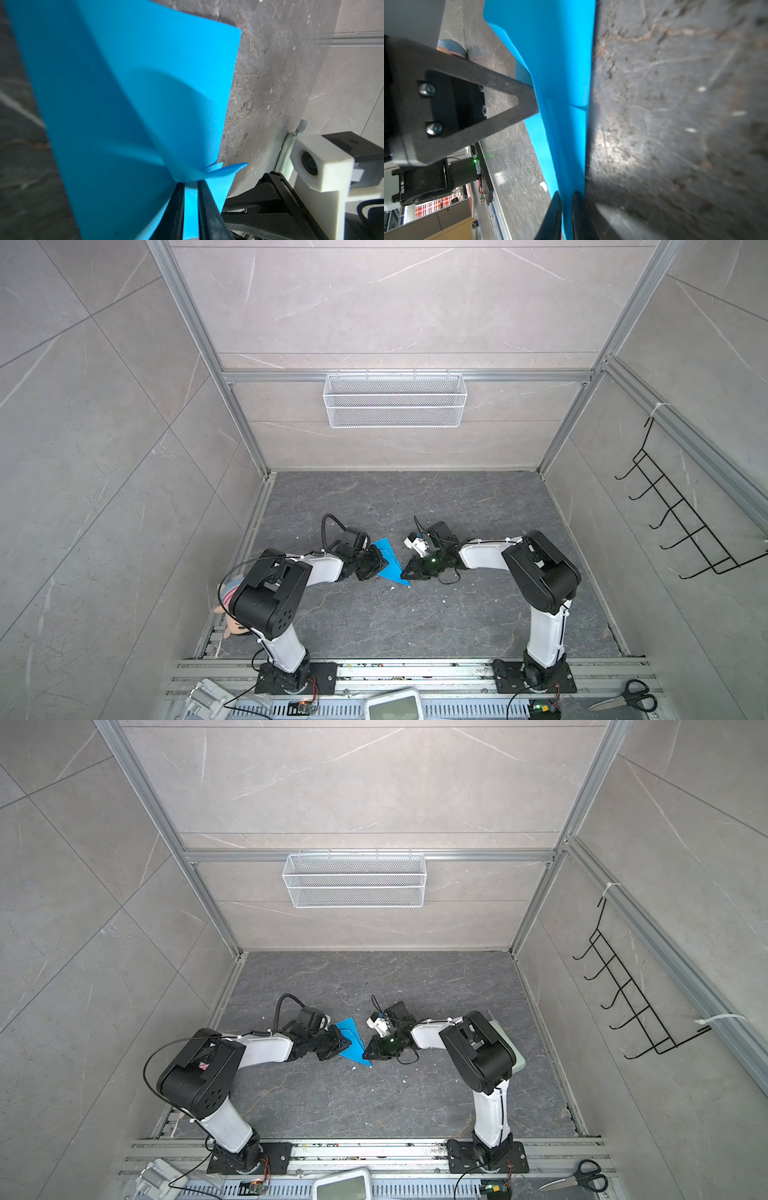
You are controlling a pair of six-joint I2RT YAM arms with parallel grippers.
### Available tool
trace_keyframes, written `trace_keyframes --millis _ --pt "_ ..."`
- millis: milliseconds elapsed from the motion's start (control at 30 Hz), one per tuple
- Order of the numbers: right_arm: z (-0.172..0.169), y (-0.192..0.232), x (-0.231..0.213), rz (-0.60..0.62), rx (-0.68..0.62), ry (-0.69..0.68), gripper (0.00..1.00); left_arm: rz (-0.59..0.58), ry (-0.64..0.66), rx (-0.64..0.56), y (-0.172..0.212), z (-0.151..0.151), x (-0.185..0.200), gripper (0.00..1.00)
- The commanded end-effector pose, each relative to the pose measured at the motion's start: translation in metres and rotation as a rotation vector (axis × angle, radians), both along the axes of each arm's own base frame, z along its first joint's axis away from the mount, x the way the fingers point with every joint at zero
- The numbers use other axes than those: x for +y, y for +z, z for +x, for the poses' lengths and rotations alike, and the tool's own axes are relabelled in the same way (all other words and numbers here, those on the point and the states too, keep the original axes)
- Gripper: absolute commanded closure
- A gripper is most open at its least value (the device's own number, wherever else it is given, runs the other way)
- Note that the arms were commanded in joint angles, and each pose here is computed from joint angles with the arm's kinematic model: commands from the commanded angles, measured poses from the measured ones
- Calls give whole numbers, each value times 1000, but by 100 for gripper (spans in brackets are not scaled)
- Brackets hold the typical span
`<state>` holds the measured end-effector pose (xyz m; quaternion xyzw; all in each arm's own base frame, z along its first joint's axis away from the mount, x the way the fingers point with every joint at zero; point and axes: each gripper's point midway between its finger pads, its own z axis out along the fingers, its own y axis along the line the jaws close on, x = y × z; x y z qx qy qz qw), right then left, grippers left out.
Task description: Fold a paper plane with a square sheet of paper (pick it up from the middle)
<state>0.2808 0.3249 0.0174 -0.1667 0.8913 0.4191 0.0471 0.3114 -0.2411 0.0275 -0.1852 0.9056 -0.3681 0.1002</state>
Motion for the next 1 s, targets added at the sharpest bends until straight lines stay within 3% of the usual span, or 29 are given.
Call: trace_keyframes --millis 0,400,733,967 --pt "-11 -54 -27 -190 51 -31 83 -26 -8 -30 10 10 -7 82" --pt "12 14 -4 -37 -189 19 71 32 22 49 -12 -2 4 82" --pt "29 28 3 -117 -332 26 64 44 35 94 -19 -5 6 82" --pt "35 23 23 -146 -354 54 64 53 40 108 -22 -8 8 82"
